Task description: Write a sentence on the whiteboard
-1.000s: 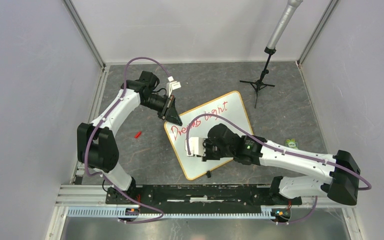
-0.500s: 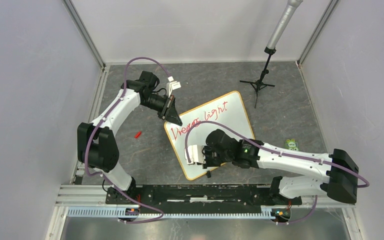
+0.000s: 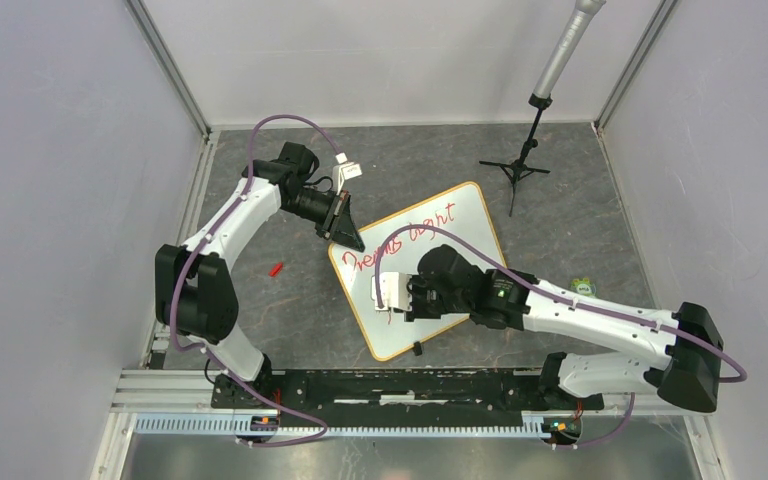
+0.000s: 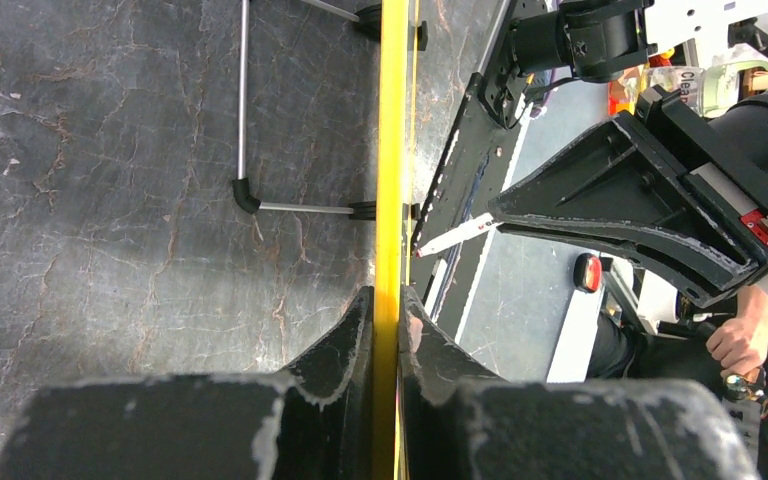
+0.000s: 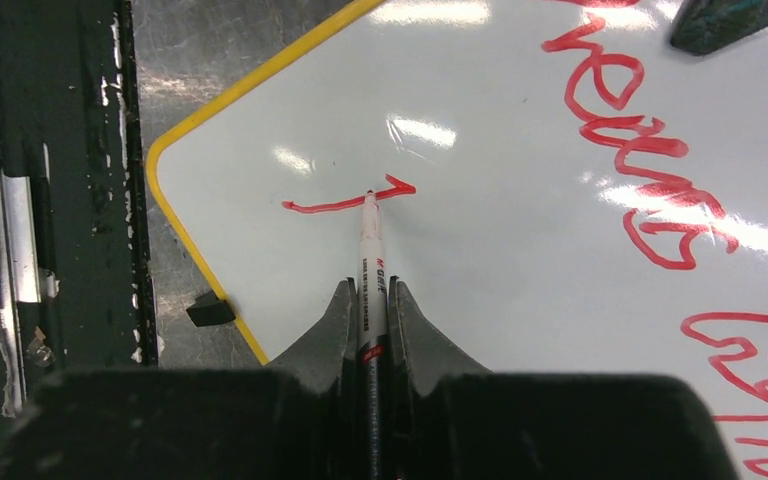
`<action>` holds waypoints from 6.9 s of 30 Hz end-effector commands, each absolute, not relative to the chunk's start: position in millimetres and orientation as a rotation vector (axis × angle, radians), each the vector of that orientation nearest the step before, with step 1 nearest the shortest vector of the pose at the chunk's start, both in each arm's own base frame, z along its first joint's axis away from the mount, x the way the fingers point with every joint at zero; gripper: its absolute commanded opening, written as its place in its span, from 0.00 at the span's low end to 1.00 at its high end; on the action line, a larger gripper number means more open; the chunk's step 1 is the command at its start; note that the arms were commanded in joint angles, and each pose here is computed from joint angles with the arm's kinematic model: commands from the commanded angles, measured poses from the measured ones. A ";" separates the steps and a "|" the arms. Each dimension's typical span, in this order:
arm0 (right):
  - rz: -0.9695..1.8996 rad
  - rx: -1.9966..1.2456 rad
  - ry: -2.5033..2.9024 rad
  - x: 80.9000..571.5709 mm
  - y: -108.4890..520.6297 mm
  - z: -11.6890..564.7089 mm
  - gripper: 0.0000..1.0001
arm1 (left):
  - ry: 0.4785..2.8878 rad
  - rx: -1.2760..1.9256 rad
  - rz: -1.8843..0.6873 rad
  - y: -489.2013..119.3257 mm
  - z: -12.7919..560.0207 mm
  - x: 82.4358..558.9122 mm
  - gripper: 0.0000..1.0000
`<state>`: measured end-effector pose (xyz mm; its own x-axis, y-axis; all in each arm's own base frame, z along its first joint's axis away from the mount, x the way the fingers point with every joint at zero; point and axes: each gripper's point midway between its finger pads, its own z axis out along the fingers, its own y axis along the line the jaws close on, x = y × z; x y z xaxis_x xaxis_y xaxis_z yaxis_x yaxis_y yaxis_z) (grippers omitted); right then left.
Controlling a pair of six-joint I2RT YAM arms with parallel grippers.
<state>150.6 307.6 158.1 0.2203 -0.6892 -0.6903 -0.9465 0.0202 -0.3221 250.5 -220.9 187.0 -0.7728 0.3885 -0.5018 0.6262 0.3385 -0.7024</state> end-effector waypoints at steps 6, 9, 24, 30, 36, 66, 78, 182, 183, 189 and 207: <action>0.357 -1.657 1.534 168.7 311.4 172.1 0.00 | 2.363 0.932 -1.362 -218.1 182.1 255.8 0.03; 0.346 -1.655 1.536 170.3 310.4 171.1 0.00 | 2.363 0.933 -1.358 -217.8 181.9 255.8 0.02; 0.311 -1.634 1.560 178.1 298.2 170.5 0.00 | 2.365 0.933 -1.358 -217.8 181.5 256.1 0.02; 0.323 -1.671 1.582 169.1 288.4 154.2 0.00 | 2.365 0.932 -1.358 -217.7 181.1 256.5 0.02; 0.356 -1.722 1.595 160.2 286.0 141.8 0.00 | 2.368 0.932 -1.355 -217.5 181.0 256.0 0.03; 0.514 -1.684 1.528 152.6 289.6 176.5 0.00 | 2.369 0.937 -1.357 -217.2 178.8 256.2 0.02; 0.532 -1.631 1.584 158.7 278.4 167.4 0.00 | 2.369 0.936 -1.361 -218.0 178.5 257.1 0.02; 0.335 -1.564 1.646 192.6 268.0 177.2 0.00 | 2.376 0.935 -1.359 -218.0 176.4 258.4 0.02; 0.334 -1.555 1.645 194.4 268.5 179.5 0.00 | 2.376 0.935 -1.359 -218.0 176.4 258.6 0.03; 0.320 -1.505 1.647 207.0 268.8 189.9 0.00 | 2.375 0.935 -1.356 -217.8 176.6 258.4 0.02; 0.413 -1.631 1.704 175.6 257.0 147.1 0.00 | 2.377 0.936 -1.353 -217.6 176.0 258.7 0.02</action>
<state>187.4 261.2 156.7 0.0669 -0.7178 -0.6930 -0.9446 0.1781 -0.2756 251.5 -220.2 185.2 -0.7776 0.3863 -0.4962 0.6199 0.3383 -0.7080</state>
